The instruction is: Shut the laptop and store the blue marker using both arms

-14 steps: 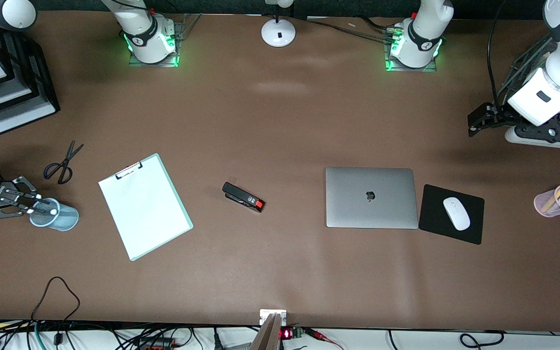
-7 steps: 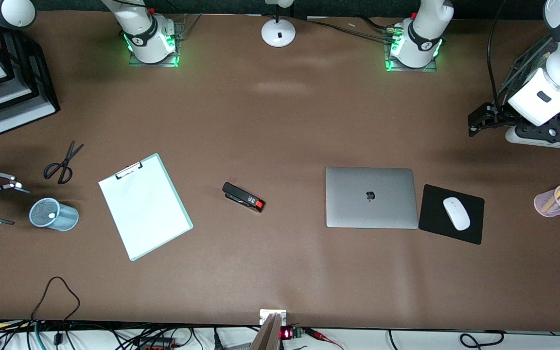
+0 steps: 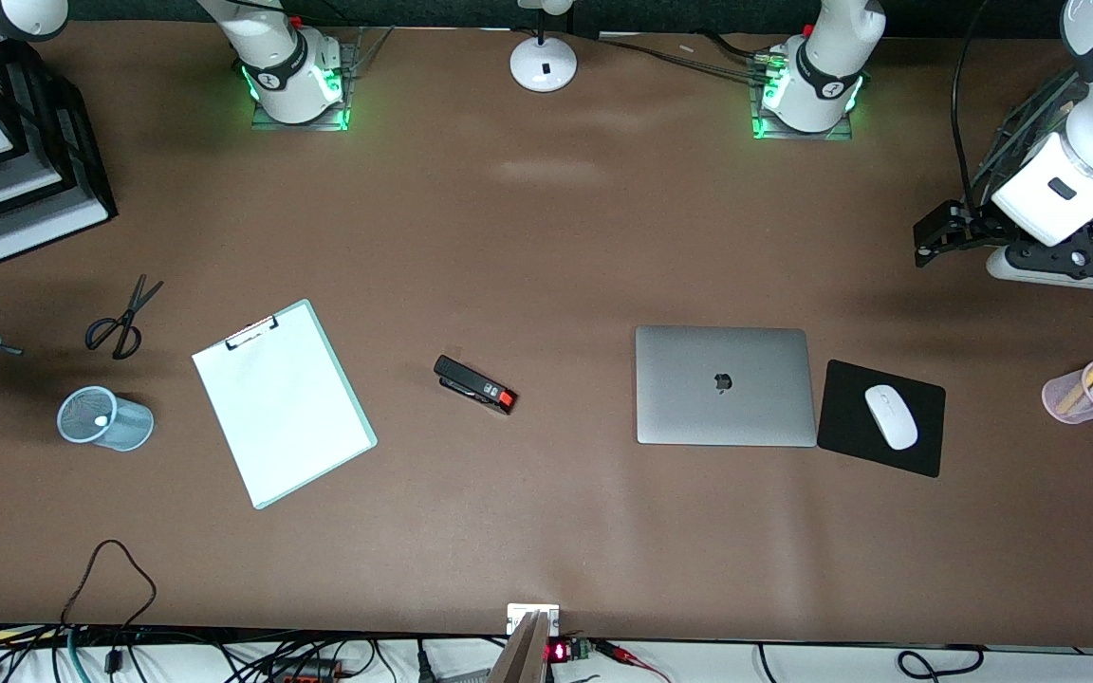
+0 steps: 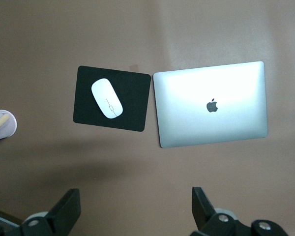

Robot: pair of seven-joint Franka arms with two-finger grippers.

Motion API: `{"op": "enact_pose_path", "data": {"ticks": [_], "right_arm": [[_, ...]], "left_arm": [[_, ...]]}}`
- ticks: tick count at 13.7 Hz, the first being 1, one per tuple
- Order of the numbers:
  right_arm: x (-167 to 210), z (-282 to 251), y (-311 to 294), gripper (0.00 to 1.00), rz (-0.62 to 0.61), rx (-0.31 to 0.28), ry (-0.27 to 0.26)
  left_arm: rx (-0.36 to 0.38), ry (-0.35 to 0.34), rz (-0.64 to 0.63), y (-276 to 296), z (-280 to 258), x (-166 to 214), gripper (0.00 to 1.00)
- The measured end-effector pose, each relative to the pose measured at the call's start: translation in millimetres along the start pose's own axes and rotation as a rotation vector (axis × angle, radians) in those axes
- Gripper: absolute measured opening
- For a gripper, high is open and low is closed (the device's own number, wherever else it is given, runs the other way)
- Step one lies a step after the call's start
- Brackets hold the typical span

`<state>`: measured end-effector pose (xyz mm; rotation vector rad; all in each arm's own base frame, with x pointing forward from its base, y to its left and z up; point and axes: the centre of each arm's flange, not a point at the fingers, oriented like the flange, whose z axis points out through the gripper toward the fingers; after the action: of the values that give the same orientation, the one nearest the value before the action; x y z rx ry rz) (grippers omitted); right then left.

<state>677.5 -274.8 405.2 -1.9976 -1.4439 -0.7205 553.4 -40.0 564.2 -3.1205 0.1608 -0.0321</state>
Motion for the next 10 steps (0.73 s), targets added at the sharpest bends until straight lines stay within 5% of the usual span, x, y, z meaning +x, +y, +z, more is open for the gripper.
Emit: {"op": "enact_pose_path", "data": {"ticks": [5,10], "right_arm": [[119.5,4.6,-17.6,1.00,0.006,-0.001,-0.210],[228.5,72.0,-43.3,1.00,0.089,0.008,-0.396]], "left_arm": [[0.000,0.000,-0.001,-0.1,0.0,0.0,1.00],[0.000,0.000,-0.001,0.1,0.0,0.0,1.00]]}}
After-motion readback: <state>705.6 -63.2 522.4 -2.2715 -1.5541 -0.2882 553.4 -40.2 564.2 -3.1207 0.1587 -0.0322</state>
